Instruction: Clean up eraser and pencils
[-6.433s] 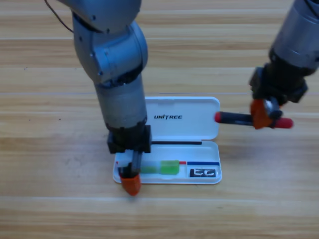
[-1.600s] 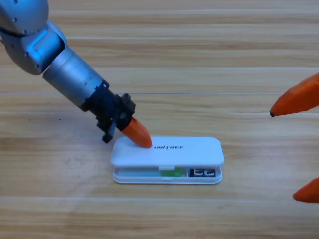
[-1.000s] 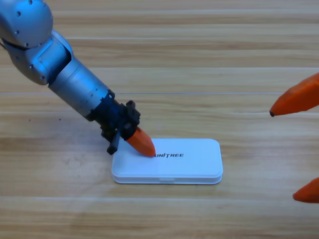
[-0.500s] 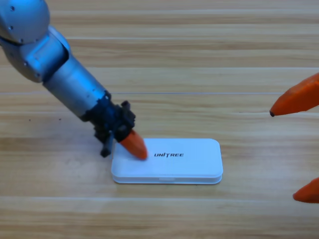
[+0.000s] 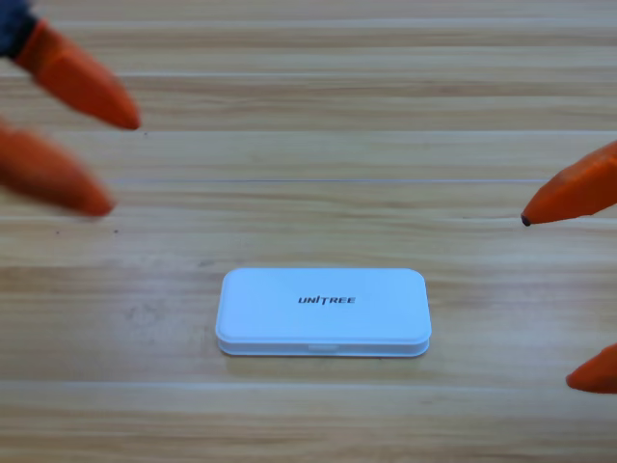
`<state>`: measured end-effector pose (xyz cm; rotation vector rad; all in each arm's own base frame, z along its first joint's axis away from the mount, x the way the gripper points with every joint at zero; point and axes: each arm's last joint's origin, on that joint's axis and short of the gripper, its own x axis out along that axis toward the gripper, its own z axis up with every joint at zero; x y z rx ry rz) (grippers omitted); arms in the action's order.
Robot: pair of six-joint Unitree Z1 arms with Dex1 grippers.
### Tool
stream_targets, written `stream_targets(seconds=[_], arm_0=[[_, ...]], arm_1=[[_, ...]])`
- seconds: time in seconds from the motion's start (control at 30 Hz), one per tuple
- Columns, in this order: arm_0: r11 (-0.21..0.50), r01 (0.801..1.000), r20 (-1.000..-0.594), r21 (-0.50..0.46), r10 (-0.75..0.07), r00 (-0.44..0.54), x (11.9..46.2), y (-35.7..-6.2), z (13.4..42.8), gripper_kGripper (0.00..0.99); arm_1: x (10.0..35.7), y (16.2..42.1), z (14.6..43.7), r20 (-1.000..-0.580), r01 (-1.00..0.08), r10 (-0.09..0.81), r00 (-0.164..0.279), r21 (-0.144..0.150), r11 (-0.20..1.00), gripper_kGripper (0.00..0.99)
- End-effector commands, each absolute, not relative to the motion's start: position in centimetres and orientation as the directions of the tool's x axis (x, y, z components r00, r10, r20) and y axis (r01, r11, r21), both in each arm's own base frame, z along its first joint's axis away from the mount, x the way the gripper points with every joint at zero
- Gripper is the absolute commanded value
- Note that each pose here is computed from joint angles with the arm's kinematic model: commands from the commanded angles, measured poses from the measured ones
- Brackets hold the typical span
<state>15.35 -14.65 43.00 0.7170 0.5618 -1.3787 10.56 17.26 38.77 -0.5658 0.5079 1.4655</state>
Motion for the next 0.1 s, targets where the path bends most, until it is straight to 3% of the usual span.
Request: stream_targets(seconds=[0.03,0.1], arm_0=[[0.018,0.998,-0.769,0.065,-0.636,0.062,13.92,-14.66,40.53,0.990],[0.022,0.998,-0.774,0.056,-0.630,0.057,13.93,-14.66,39.62,0.990]], arm_1=[[11.21,17.32,37.83,-0.639,-0.999,0.768,0.047,-0.020,0.044,0.986],[11.21,17.32,37.83,-0.639,-0.999,0.768,0.047,-0.020,0.044,0.986]])
